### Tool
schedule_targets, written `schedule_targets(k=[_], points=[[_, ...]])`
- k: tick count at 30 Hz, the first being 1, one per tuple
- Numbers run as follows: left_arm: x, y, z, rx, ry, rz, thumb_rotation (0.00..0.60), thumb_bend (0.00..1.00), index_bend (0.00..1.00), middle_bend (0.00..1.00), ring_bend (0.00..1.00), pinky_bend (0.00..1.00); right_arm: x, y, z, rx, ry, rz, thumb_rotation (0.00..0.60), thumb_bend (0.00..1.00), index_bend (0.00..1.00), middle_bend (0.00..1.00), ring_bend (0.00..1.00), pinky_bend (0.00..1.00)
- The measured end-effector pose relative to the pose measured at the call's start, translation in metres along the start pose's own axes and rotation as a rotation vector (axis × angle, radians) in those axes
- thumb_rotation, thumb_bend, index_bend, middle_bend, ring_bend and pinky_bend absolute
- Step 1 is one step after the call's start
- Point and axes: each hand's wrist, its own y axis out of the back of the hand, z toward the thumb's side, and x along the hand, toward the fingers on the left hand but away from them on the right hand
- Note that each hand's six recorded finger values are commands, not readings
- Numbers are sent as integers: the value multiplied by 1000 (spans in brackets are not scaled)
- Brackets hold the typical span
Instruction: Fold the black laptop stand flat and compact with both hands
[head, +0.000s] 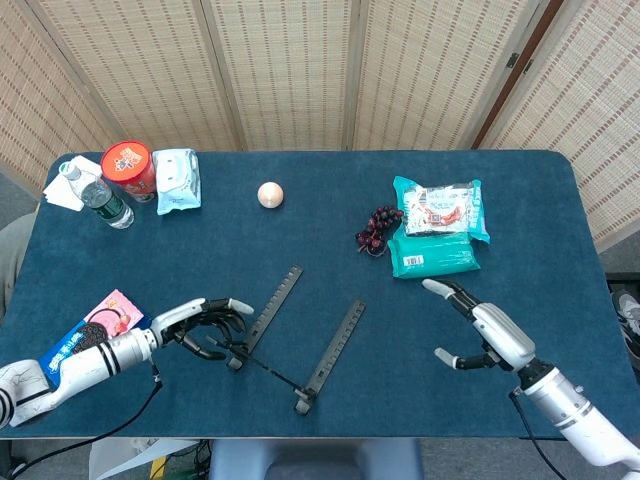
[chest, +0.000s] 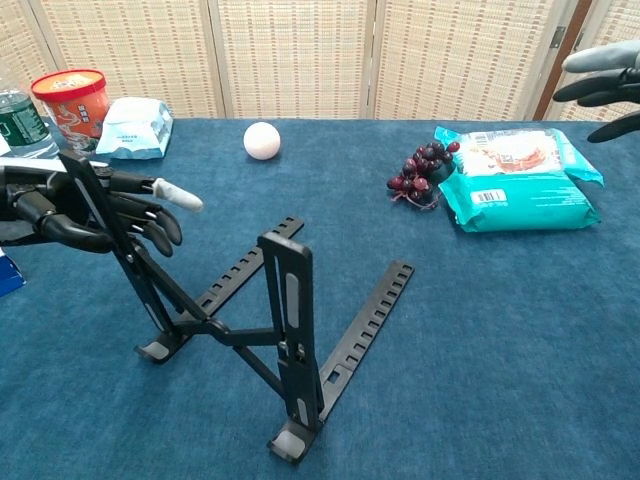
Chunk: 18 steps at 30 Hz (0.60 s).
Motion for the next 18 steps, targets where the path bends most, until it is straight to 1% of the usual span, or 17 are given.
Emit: schedule_targets(k=[18], points=[[7,-13,-2,-46,17,-49,600,126,209,359,305,354,4,3,-6,-17,-3,-17,600,213,0,114,12,149]])
